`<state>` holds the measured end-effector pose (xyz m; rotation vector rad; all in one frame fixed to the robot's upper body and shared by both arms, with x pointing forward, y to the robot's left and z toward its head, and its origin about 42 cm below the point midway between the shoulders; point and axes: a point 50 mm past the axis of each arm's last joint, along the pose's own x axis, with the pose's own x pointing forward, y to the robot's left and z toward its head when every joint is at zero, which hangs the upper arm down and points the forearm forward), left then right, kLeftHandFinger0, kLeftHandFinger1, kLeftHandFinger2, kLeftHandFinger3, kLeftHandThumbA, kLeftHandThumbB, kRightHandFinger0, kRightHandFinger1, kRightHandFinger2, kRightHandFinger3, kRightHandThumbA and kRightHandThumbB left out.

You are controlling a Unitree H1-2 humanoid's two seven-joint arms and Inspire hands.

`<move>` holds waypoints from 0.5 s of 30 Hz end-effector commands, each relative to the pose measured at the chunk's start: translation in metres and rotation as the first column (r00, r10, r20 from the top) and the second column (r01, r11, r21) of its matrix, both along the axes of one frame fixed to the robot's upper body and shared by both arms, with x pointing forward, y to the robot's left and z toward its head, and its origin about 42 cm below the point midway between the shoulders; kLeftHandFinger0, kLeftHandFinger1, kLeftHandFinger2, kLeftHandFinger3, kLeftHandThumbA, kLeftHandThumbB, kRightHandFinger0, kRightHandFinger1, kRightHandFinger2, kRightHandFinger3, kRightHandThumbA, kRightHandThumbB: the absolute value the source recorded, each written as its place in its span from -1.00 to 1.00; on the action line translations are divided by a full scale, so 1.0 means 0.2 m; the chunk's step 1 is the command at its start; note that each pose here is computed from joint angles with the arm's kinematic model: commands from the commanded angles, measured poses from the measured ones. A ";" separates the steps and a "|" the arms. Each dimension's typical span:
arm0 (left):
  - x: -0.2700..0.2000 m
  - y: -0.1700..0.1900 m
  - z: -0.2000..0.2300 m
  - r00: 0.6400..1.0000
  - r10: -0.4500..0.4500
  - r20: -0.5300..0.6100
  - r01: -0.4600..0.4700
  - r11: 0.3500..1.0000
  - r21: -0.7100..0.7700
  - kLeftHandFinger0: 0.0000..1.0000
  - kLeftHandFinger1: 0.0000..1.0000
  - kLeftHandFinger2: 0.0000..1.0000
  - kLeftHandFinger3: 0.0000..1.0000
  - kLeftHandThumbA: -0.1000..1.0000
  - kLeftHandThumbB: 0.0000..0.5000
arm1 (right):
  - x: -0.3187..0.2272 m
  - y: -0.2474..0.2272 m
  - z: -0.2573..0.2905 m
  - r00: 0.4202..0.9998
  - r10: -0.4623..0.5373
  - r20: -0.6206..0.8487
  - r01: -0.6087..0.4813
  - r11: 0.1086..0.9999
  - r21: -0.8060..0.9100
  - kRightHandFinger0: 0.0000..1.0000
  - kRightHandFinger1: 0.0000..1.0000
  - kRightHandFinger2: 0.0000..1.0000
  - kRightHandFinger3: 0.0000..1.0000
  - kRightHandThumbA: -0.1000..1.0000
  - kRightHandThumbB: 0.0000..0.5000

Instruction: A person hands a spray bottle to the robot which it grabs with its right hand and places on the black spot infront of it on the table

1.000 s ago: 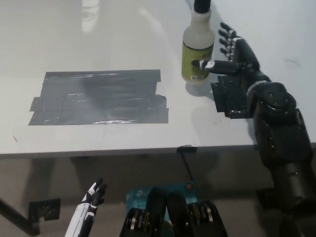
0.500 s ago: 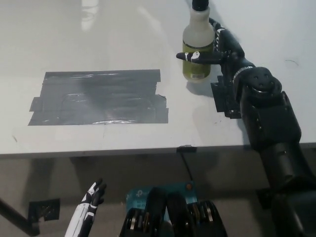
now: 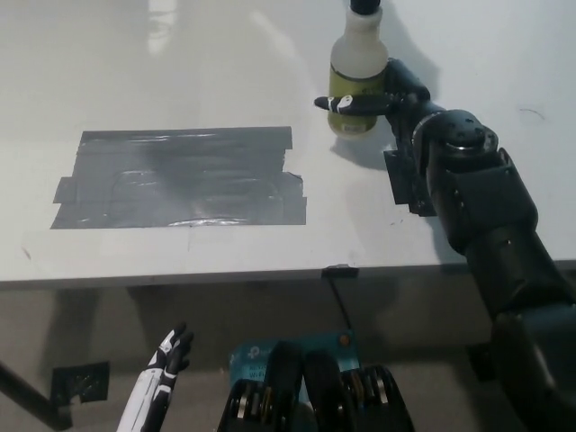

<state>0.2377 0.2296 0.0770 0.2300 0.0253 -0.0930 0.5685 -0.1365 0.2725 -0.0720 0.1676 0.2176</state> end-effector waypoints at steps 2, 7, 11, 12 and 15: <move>0.03 0.01 0.08 0.999 0.000 0.049 0.000 1.000 0.004 1.00 1.00 1.00 1.00 1.00 -1.00 | 0.06 0.00 0.26 0.984 -0.042 0.172 0.040 0.999 0.014 -1.00 -0.62 -0.06 -0.99 -0.13 0.55; 0.03 0.01 0.08 0.998 -0.010 0.058 0.010 1.000 0.008 1.00 1.00 1.00 1.00 1.00 -0.98 | 0.04 0.02 0.35 0.959 -0.073 0.274 0.071 0.997 0.016 -1.00 -0.39 0.16 -0.44 0.05 0.57; 0.02 0.02 0.07 0.998 -0.008 0.058 0.008 1.000 -0.005 1.00 1.00 1.00 1.00 1.00 -0.94 | -0.02 0.02 0.43 0.929 -0.079 0.362 0.053 0.995 0.079 -1.00 -0.36 0.14 -0.38 0.01 0.44; 0.02 0.02 0.07 0.998 -0.009 0.057 0.009 1.000 -0.001 1.00 1.00 1.00 1.00 1.00 -0.94 | -0.03 0.01 0.45 0.920 -0.079 0.385 0.049 0.995 0.086 -0.99 -0.34 0.16 -0.36 0.01 0.40; 0.02 0.02 0.07 0.999 -0.009 0.054 0.008 1.000 0.010 1.00 1.00 1.00 1.00 1.00 -0.96 | -0.08 -0.03 0.49 0.893 -0.087 0.442 0.065 0.996 0.065 -1.00 -0.38 0.09 -0.30 0.10 0.35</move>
